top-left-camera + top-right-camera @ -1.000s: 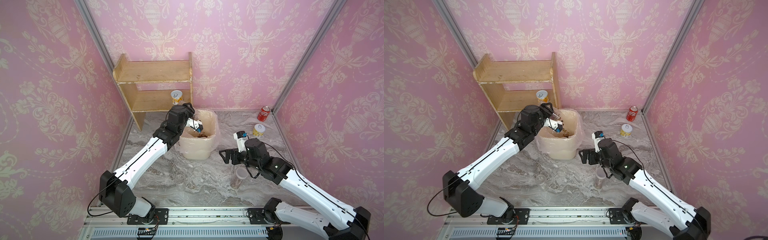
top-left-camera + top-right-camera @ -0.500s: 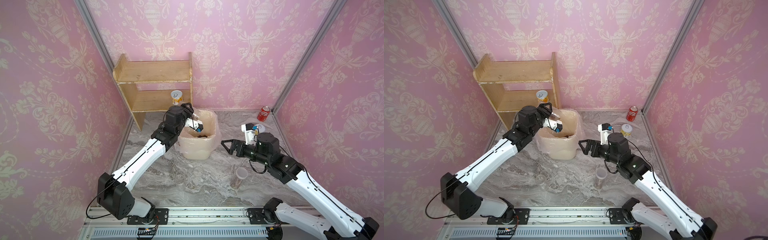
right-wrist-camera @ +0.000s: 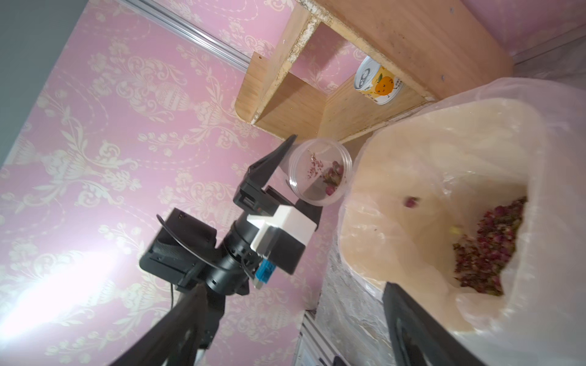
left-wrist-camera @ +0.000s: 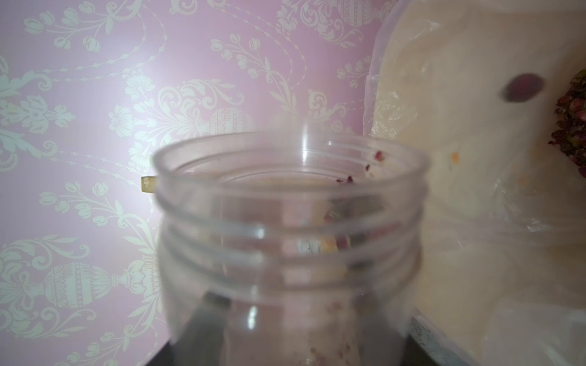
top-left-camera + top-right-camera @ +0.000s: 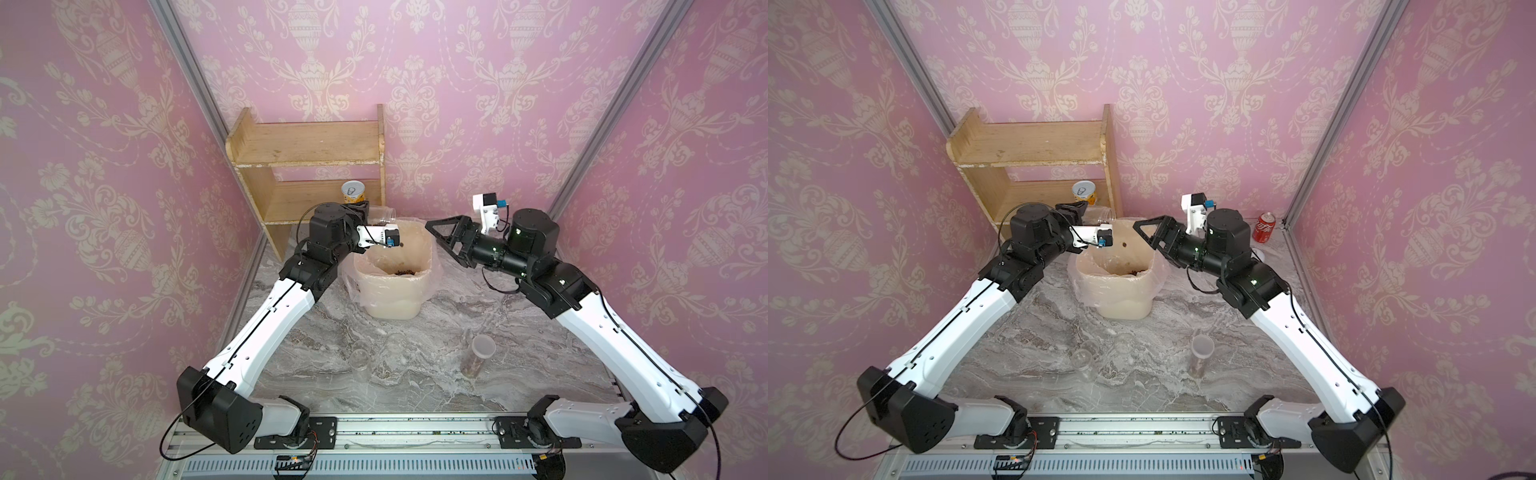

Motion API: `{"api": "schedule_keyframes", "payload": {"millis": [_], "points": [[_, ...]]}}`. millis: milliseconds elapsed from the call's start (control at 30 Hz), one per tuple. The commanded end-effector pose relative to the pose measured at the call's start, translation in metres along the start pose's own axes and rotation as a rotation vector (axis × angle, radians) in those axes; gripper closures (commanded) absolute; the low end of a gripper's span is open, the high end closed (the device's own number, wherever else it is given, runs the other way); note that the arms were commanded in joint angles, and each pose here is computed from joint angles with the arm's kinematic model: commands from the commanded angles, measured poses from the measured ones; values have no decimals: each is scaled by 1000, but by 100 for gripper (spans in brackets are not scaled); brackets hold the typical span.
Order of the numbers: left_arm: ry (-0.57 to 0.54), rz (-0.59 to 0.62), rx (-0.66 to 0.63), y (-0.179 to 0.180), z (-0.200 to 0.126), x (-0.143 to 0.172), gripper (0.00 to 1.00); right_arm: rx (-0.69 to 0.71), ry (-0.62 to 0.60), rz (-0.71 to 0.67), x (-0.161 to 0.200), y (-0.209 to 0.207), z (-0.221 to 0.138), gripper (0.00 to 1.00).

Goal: Empty the moldy dried flower tea in the jars
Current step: Pour the moldy dried flower tea into the trash bin.

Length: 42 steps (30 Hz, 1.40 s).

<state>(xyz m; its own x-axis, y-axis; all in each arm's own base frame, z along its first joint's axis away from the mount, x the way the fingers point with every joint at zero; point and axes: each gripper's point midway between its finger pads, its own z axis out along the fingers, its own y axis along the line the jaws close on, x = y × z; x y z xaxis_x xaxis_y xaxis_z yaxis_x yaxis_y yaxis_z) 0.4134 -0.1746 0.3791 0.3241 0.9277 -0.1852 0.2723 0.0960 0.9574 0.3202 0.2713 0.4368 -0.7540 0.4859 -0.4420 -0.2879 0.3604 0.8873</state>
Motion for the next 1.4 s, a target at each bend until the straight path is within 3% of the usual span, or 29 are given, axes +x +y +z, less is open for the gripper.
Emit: {"api": "schedule_keyframes", "payload": {"millis": [0,200,367,767,1067,1367], "points": [[-75,-117,7,-1,-6,-10,39,-64,72,110,-5,18,23,14],[-98,-121,8,-6,-4,-13,39,-69,126,152,-11,18,57,29],[-117,-116,-1,-4,-7,-16,39,-62,134,182,-12,10,70,33],[-136,-83,10,-7,-11,-19,38,-92,197,267,-7,7,99,57],[-149,-62,22,-10,-11,-21,38,-102,246,297,3,5,116,67],[-145,-63,32,-14,-12,-20,31,-93,266,320,5,-2,124,99]]}}
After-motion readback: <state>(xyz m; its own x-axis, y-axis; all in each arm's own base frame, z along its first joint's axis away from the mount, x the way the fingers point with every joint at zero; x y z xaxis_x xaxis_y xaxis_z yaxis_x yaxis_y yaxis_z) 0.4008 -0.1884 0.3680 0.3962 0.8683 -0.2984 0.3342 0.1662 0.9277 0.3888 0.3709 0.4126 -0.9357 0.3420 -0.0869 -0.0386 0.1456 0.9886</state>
